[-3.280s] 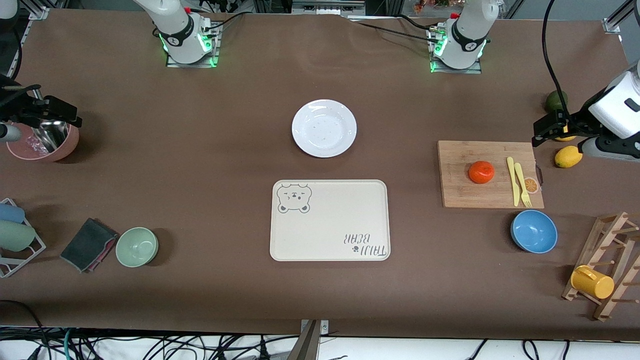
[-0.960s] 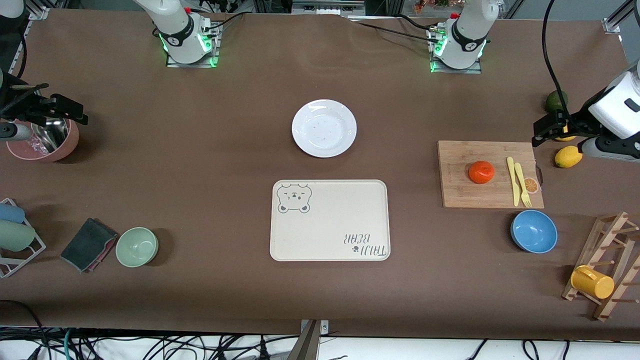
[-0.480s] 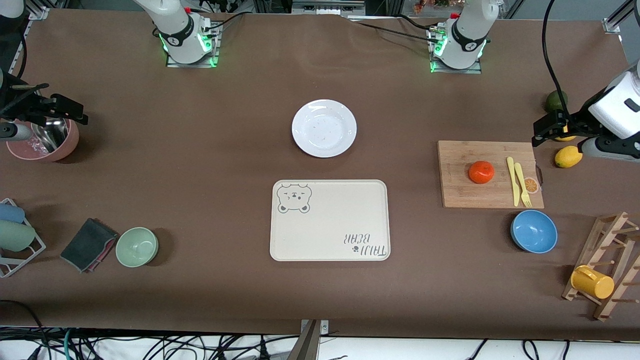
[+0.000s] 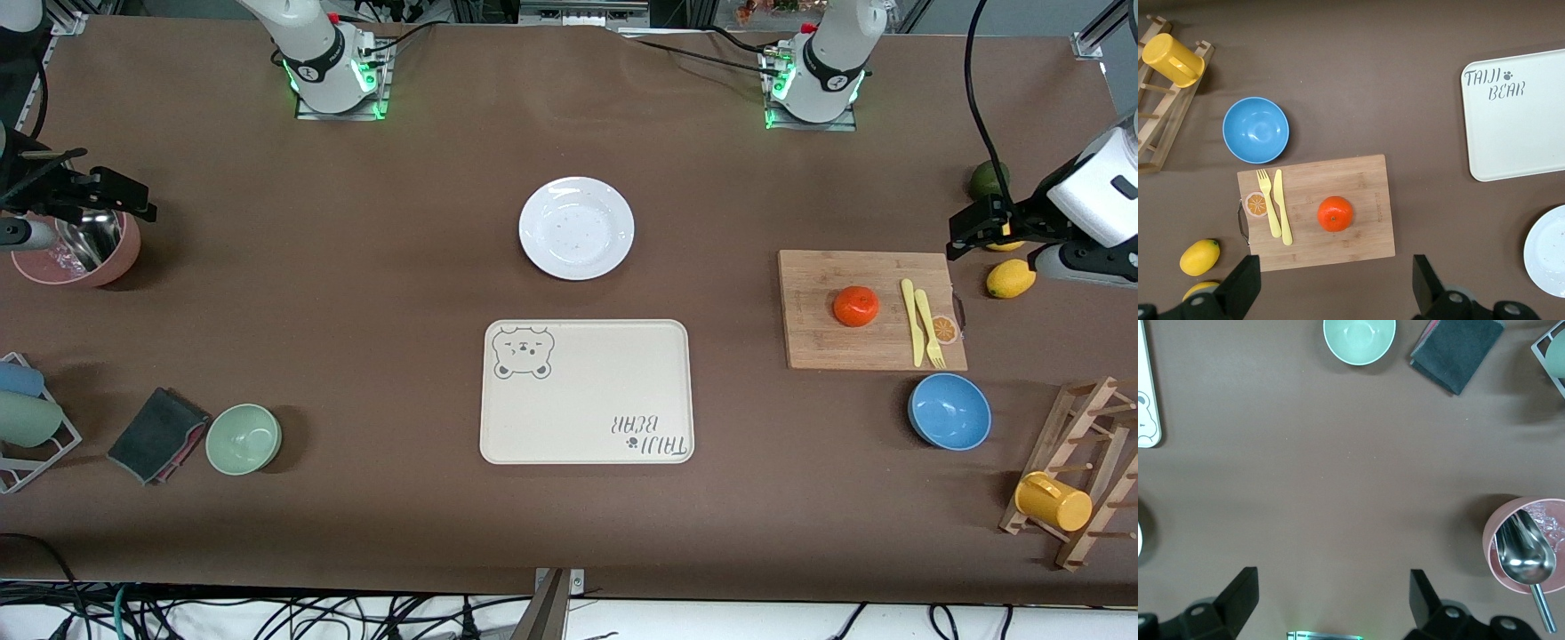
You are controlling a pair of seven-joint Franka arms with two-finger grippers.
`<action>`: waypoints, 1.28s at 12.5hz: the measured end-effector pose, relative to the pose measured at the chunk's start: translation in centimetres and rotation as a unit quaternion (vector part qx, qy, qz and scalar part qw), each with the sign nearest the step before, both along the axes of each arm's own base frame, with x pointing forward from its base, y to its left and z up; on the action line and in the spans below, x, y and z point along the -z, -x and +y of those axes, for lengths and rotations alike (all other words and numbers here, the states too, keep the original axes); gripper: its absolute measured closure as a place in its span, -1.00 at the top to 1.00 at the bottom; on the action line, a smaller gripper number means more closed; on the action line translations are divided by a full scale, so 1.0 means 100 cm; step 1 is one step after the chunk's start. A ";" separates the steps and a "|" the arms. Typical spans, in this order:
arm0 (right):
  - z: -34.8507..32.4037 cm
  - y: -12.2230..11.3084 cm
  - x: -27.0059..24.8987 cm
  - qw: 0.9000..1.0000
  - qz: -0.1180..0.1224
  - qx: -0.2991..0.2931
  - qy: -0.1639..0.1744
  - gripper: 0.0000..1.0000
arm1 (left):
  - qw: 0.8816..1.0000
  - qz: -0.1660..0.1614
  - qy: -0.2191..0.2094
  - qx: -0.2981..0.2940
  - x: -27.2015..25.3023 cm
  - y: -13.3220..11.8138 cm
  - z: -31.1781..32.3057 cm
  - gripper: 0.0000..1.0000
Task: Place orange and plate with both arms
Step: 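Reach the left gripper down to the orange on the cutting board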
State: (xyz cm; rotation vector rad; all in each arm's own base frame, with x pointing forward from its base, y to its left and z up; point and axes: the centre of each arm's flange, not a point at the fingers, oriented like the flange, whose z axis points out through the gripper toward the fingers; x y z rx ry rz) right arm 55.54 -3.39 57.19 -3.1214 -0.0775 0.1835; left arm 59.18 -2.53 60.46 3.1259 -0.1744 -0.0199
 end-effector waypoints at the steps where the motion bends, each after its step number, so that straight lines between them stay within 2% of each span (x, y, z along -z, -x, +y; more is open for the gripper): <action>1: 0.000 0.000 0.000 1.000 0.000 0.000 0.000 1.00 | 1.000 0.006 0.000 -0.004 0.005 -0.002 0.004 1.00; 3: 0.000 0.000 0.000 1.000 0.000 0.000 0.000 1.00 | 0.999 0.029 0.000 -0.025 0.030 -0.010 0.015 1.00; 6: 0.000 0.000 0.000 1.000 0.000 0.000 0.000 1.00 | 0.995 0.081 0.001 -0.061 0.094 -0.031 0.026 1.00; 8: 0.000 0.000 0.000 1.000 0.001 0.000 0.000 1.00 | 0.993 0.098 -0.001 -0.065 0.140 -0.040 0.029 1.00; 12: 0.000 0.001 0.000 1.000 0.003 0.000 0.000 1.00 | 0.995 0.070 -0.003 -0.071 0.220 -0.029 0.034 1.00; 16: 0.000 0.001 0.000 1.000 0.004 0.000 0.000 1.00 | 0.996 0.034 -0.003 -0.077 0.278 0.011 0.039 1.00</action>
